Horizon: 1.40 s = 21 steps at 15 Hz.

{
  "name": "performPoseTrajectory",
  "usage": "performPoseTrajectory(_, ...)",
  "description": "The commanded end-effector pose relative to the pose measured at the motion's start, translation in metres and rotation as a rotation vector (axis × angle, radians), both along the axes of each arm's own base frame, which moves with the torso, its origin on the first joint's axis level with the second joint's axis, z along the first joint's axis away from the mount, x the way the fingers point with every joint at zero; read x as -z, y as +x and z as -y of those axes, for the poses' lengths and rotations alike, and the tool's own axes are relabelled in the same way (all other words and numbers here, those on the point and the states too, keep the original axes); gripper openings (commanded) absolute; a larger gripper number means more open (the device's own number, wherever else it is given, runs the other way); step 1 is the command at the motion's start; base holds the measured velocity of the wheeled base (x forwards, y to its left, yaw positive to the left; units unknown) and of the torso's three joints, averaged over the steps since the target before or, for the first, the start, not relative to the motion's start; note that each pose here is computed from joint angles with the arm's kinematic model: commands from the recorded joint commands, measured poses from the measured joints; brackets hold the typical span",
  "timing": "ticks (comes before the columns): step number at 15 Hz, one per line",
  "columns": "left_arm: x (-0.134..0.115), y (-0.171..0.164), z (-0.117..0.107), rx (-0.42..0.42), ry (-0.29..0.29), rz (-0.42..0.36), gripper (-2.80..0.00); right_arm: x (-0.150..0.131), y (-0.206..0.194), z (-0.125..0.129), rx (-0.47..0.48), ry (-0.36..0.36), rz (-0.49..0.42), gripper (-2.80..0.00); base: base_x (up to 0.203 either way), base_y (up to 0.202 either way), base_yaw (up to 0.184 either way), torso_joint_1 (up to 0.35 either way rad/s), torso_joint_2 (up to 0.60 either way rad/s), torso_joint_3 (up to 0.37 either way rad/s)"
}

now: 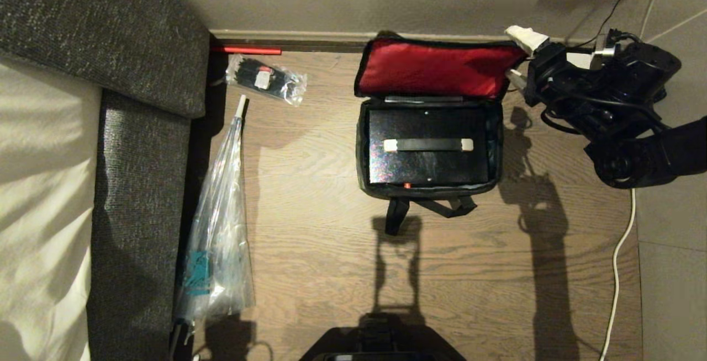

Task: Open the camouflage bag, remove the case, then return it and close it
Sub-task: Open the top of the storage box

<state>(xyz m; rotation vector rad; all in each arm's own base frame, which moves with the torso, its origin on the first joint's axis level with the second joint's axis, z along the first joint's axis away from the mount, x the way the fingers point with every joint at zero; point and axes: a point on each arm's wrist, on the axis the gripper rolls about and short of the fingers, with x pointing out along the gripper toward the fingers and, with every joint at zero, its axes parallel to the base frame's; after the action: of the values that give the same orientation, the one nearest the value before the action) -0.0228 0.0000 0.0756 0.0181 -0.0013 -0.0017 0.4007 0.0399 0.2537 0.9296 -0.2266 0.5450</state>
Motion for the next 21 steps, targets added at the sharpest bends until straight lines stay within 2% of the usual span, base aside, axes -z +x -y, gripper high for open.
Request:
performPoseTrajectory(1,0.000,0.000,0.000,0.000,0.000,0.000,-2.80,0.000,0.001,0.001,0.001,0.004,0.004,0.00,0.000,0.000,0.000,0.000,0.00,0.000)
performPoseTrajectory(4,0.000,0.000,0.000,0.000,0.000,0.000,-2.80,0.017,0.006,0.001,0.009,-0.004,-0.043,0.00,0.000,0.000,0.000,0.000,0.00,0.000)
performPoseTrajectory(7,0.000,0.000,0.000,0.000,0.000,0.000,-2.80,0.027,0.018,0.000,0.037,-0.014,-0.047,0.00,0.000,0.000,0.000,0.000,0.00,0.000)
performPoseTrajectory(11,0.000,0.000,0.000,0.000,0.000,0.000,-2.80,0.014,0.024,0.000,0.068,-0.067,0.037,0.00,0.000,0.000,0.000,0.000,0.00,0.000)
performPoseTrajectory(15,0.000,0.000,0.000,0.000,0.000,-0.001,-2.80,0.027,0.036,-0.001,0.098,-0.134,0.046,0.00,0.000,0.000,0.000,0.000,0.00,0.000)
performPoseTrajectory(18,0.000,0.000,0.000,0.000,0.000,0.000,-2.80,0.017,0.037,0.000,0.106,-0.154,0.089,0.00,0.000,0.000,0.000,0.000,0.00,0.000)
performPoseTrajectory(21,0.000,0.000,0.000,0.000,0.000,0.000,-2.80,-0.006,0.040,0.010,0.131,-0.186,0.186,0.00,0.000,0.000,0.000,0.000,0.00,0.000)
